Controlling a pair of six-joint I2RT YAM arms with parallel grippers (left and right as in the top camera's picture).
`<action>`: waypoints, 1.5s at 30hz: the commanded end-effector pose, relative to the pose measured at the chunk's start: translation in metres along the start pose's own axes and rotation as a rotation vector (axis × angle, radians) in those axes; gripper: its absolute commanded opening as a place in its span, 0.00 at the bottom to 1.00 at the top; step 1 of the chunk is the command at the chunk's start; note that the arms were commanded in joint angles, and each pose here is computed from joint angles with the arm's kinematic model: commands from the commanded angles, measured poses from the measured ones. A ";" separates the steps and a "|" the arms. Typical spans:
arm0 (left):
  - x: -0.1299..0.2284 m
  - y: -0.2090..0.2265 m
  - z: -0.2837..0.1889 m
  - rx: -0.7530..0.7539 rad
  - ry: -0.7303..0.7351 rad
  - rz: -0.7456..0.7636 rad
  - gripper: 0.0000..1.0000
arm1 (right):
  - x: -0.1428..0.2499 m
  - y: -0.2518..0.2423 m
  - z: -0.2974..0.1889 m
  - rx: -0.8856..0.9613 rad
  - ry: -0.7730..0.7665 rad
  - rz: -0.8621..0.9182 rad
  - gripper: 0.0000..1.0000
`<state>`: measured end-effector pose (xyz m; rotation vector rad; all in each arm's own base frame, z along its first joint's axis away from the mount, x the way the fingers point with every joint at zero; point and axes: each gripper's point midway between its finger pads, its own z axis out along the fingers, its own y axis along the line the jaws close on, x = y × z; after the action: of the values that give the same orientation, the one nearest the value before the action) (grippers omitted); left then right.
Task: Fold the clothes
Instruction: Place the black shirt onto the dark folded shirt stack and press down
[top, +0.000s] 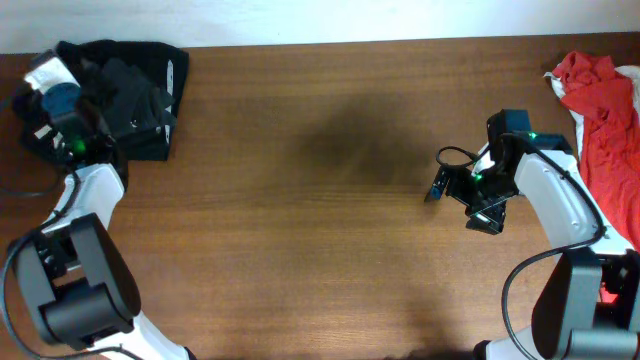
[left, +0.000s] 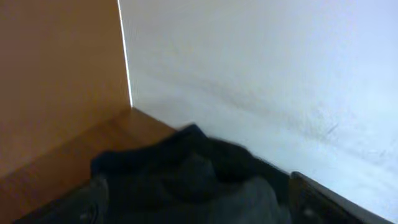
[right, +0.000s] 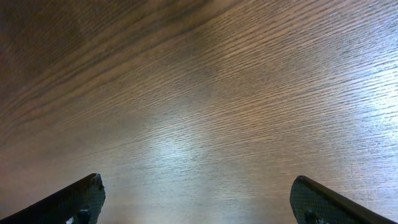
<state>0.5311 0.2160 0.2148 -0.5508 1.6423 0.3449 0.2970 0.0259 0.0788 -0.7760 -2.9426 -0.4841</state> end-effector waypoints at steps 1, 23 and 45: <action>0.061 0.015 0.022 -0.008 0.138 0.118 0.48 | -0.004 0.000 -0.005 0.003 -0.024 -0.006 0.99; -0.012 0.098 -0.011 -0.188 0.467 -0.033 0.00 | -0.004 0.000 -0.005 0.003 -0.024 -0.006 0.99; 0.147 0.147 0.045 -0.154 0.737 0.143 0.00 | -0.004 0.000 -0.005 0.003 -0.024 -0.006 0.99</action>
<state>0.4781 0.3433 0.0544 -0.7671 2.3543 0.3995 0.2972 0.0253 0.0786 -0.7763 -2.9446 -0.4793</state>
